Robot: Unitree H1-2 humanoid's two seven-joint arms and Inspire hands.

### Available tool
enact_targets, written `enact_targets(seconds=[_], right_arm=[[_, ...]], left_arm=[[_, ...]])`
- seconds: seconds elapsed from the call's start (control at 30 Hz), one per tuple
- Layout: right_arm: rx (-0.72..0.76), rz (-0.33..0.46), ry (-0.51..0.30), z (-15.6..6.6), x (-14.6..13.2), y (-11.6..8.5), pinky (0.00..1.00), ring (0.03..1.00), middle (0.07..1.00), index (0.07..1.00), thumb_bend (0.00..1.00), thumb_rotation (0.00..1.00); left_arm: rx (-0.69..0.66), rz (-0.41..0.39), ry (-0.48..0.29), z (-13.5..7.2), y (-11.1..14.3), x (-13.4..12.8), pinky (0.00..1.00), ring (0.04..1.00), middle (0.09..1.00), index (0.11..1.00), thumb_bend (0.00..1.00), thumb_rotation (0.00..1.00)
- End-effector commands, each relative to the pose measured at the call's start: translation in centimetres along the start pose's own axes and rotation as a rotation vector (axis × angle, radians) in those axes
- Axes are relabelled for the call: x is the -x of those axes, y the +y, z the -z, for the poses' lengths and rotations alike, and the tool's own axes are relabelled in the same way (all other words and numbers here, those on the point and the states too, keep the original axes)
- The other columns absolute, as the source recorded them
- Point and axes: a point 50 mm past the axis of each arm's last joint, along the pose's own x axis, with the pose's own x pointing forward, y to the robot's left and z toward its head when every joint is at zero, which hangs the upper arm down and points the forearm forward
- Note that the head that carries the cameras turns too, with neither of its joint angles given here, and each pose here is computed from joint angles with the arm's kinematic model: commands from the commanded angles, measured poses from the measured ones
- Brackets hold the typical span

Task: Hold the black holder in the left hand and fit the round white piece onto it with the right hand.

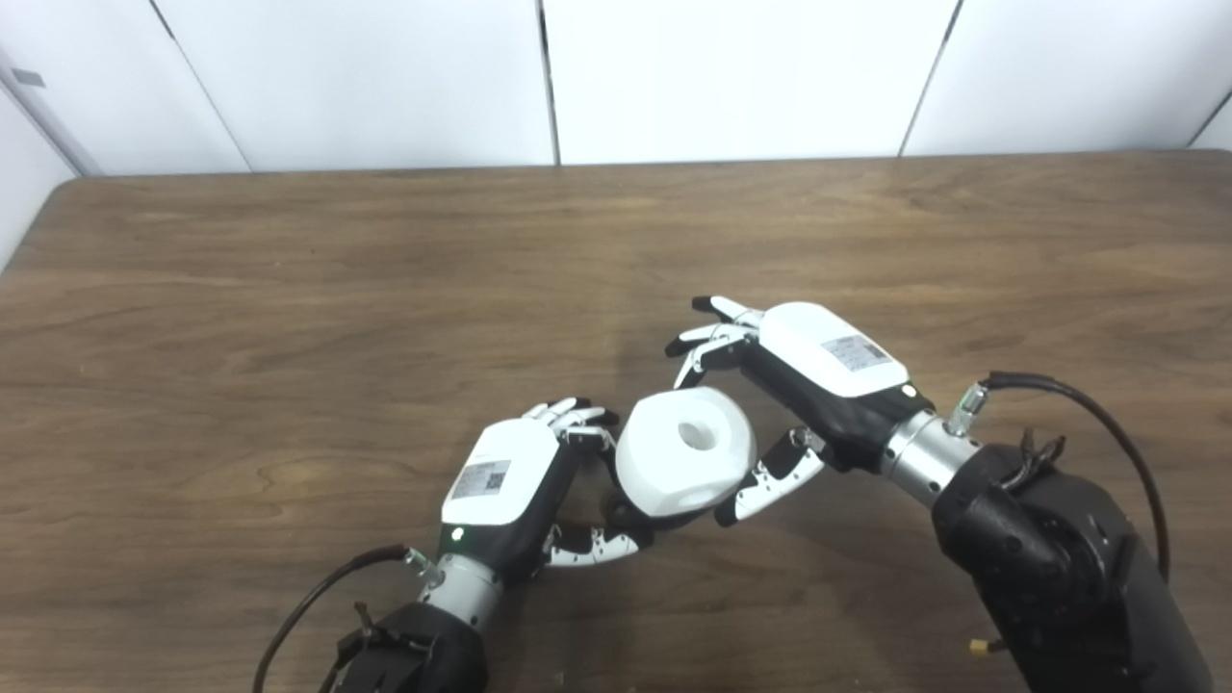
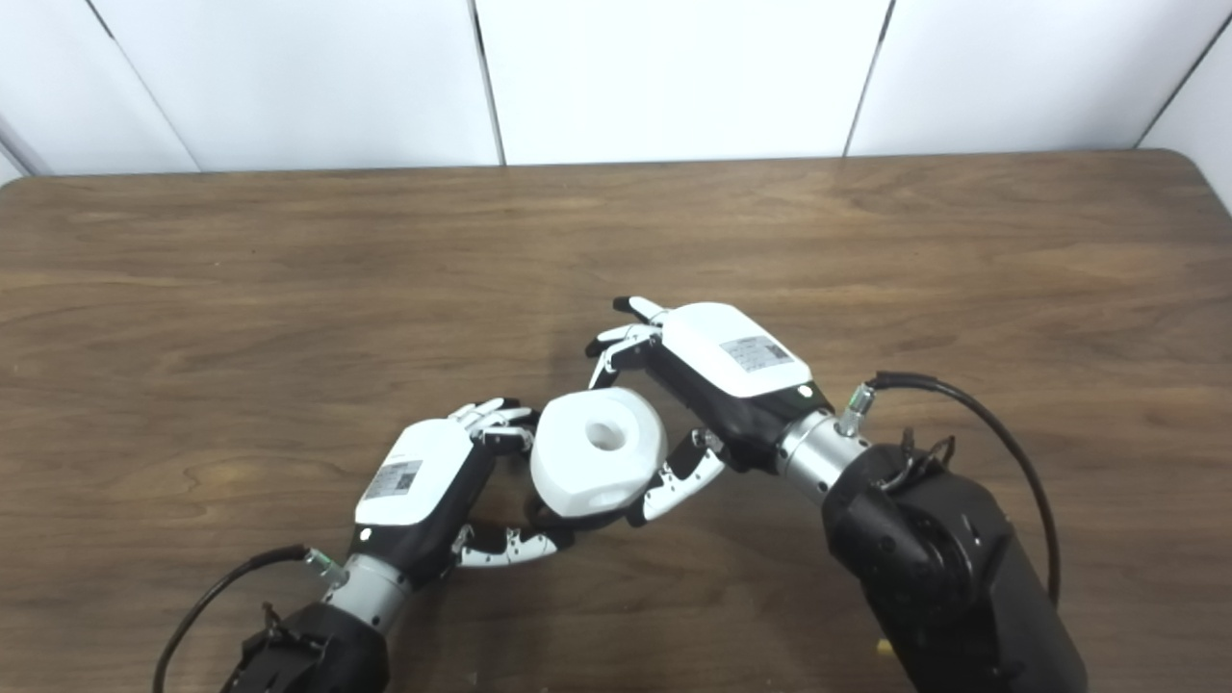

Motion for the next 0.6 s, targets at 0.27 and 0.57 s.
enact_targets(seconds=[0.27,0.57], right_arm=[[0.03,-0.01,-0.07,-1.4,0.2,-0.4,0.89,0.965,0.819,0.482,0.52,0.13],[0.038,0.001,-0.084,-1.9,0.2,-0.6,0.91,0.966,0.817,0.482,0.52,0.13]], left_arm=[[0.033,0.133,0.054,0.4,-2.2,0.3,0.9,0.908,0.829,0.491,0.51,0.05],[0.033,0.134,0.056,0.3,-2.3,0.2,0.89,0.906,0.829,0.491,0.51,0.04]])
